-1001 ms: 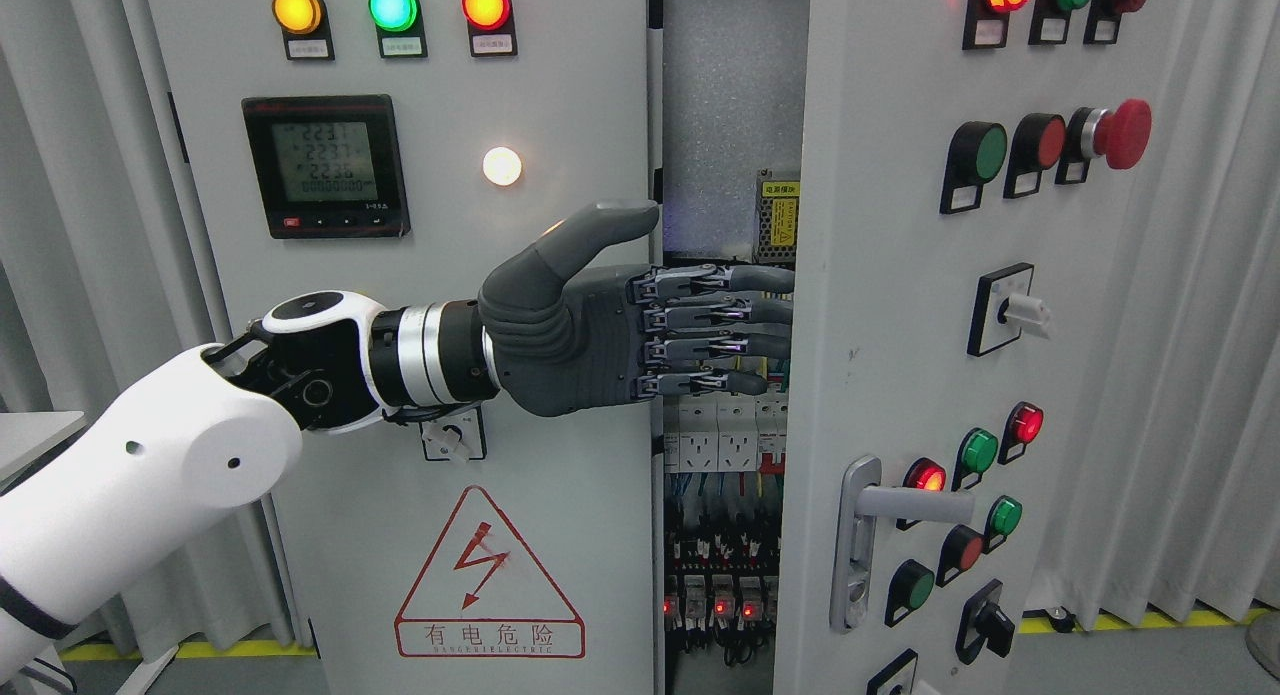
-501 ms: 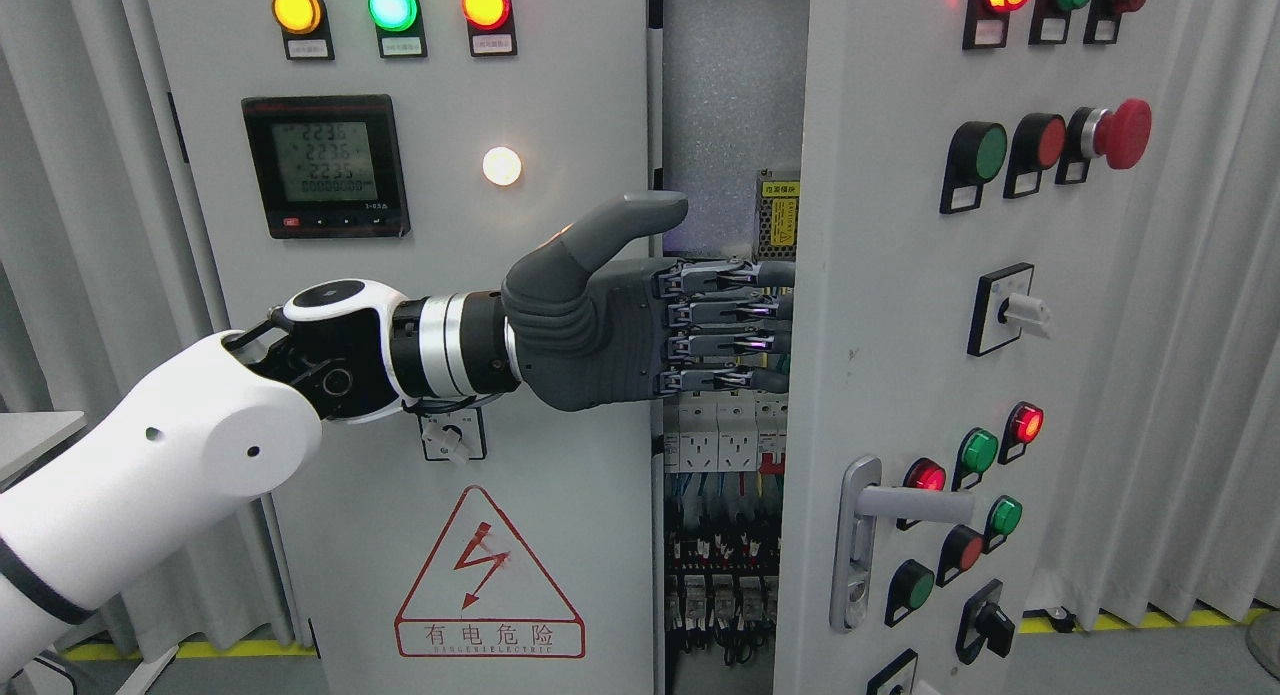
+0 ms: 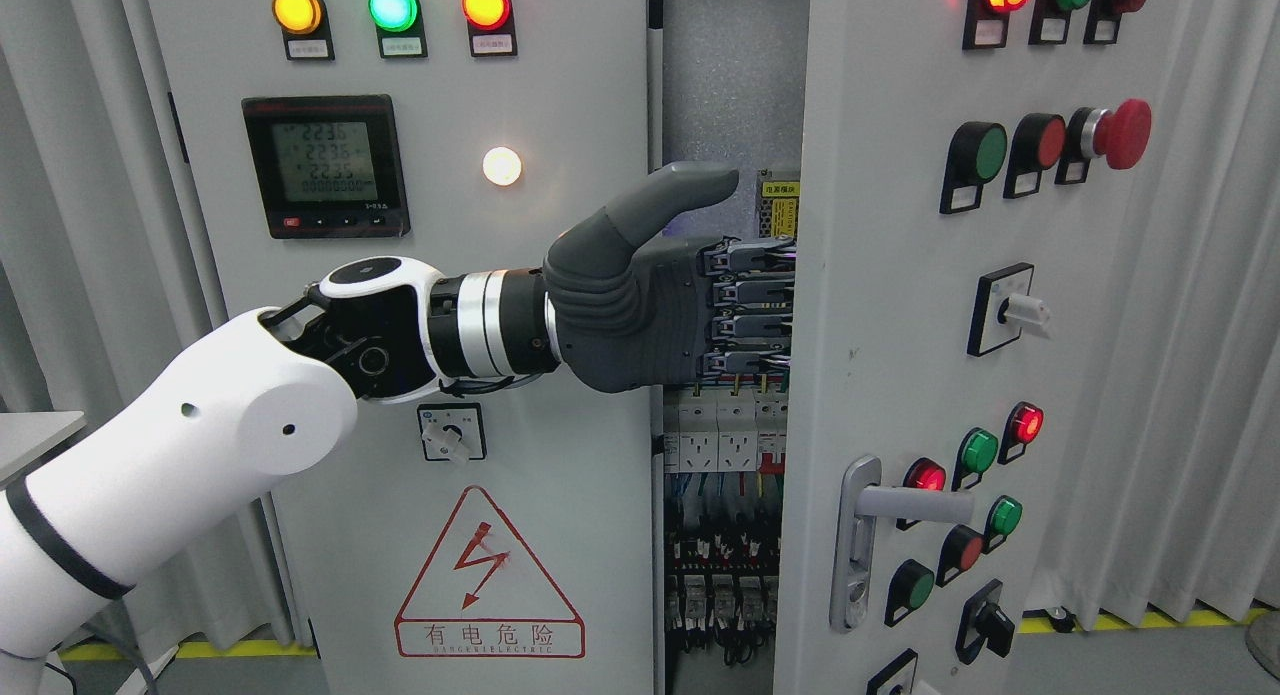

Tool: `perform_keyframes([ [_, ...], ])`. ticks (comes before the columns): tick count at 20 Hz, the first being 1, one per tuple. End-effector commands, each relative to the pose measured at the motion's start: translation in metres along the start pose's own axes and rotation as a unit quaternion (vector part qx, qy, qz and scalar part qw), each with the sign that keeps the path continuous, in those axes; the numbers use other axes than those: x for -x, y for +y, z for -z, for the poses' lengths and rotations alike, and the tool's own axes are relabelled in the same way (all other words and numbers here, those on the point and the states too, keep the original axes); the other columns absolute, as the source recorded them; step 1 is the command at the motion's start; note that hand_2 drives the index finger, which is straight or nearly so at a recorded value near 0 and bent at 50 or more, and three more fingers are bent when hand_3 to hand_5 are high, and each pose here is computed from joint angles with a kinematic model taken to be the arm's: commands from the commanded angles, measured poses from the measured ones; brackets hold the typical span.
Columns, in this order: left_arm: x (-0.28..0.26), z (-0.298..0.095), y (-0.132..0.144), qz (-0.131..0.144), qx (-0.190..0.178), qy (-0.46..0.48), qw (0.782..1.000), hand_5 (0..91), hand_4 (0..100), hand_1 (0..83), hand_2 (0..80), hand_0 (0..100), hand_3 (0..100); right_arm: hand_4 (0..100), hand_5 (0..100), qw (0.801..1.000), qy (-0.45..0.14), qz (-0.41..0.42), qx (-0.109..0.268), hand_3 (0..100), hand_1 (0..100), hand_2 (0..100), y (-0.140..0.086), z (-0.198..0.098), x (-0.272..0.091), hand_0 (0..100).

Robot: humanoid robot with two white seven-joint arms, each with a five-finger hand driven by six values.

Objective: Open door with both hands
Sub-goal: 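Insert the left hand fingers behind the edge of the push-button door, then push the push-button door away from the other door with the left hand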

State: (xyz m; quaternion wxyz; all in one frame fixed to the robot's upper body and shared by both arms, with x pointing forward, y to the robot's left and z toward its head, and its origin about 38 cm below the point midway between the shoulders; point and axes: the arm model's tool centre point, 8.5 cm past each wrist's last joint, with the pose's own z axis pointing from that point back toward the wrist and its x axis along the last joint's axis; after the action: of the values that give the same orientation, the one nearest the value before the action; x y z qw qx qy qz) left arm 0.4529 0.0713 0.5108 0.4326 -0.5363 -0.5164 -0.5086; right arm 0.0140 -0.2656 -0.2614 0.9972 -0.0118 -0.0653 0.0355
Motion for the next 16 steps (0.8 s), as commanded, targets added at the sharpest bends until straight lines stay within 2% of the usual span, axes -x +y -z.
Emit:
perform_keyframes([
  [1, -0.006, 0.026, -0.003, -0.003, 0.022, -0.005, 1.0, 0.0, 3, 0.0, 2.9, 29, 3, 0, 0, 1.0, -0.014, -0.001, 0.002, 0, 0, 0, -0.003, 0.002, -0.016, 22],
  [12, -0.01, 0.066, -0.017, 0.003, 0.05, -0.001, 0.999, 0.0, 3, 0.0, 2.9, 29, 3, 0, 0, 1.0, -0.015, -0.001, 0.003, 0, 0, 0, -0.004, 0.002, -0.017, 22],
  [16, -0.016, 0.085, -0.027, 0.019, 0.05, -0.006, 0.999, 0.0, 3, 0.0, 2.9, 29, 3, 0, 0, 1.0, -0.015, -0.001, 0.003, 0, 0, 0, -0.004, 0.002, -0.017, 22],
])
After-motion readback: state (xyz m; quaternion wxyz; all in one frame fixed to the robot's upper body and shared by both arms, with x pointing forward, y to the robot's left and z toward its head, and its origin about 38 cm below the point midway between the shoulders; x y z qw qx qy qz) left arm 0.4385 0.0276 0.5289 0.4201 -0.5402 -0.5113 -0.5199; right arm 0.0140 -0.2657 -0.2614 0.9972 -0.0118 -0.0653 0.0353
